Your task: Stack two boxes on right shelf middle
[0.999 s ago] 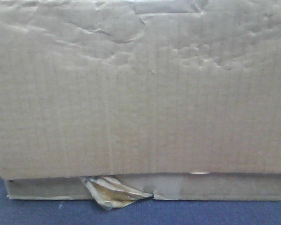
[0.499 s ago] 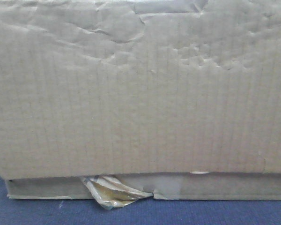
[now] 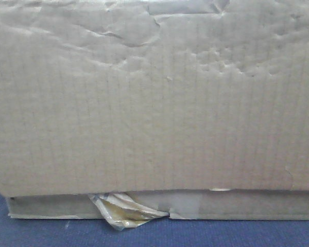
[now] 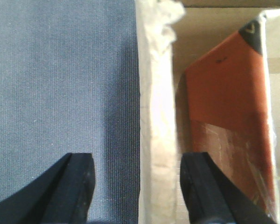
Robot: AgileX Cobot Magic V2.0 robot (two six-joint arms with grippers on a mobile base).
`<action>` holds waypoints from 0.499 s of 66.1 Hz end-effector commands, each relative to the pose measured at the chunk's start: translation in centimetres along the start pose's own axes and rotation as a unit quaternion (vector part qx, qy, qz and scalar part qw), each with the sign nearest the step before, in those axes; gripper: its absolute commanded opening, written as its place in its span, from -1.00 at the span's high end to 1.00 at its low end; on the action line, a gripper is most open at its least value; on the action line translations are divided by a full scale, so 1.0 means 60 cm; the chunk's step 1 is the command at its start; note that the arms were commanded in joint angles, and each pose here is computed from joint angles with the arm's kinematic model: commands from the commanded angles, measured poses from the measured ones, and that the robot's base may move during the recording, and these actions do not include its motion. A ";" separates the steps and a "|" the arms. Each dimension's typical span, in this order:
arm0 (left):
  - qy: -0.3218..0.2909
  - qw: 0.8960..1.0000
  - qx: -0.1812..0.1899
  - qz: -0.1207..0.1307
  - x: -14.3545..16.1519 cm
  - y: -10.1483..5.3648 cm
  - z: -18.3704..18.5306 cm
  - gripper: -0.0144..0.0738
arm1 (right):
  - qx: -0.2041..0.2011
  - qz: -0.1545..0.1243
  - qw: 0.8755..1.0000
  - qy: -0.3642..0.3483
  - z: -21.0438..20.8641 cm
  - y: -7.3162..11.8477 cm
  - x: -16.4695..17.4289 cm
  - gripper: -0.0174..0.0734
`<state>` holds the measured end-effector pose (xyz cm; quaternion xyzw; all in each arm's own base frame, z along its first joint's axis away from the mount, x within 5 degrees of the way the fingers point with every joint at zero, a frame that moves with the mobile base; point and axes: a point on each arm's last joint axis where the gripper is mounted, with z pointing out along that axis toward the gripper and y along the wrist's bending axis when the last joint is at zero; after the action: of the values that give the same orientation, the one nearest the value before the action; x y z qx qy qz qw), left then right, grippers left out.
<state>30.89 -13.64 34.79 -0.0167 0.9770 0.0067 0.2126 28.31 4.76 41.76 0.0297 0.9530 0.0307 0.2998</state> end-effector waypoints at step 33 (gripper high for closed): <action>-0.008 1.000 -0.010 0.004 -0.002 0.004 -0.001 -0.05 | -0.020 -0.009 0.999 0.034 0.040 0.032 -0.006 0.93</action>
<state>30.95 -13.52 34.82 -0.0154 0.9761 0.0137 0.2163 30.08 6.60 39.90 0.0138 0.9634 0.0407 0.2646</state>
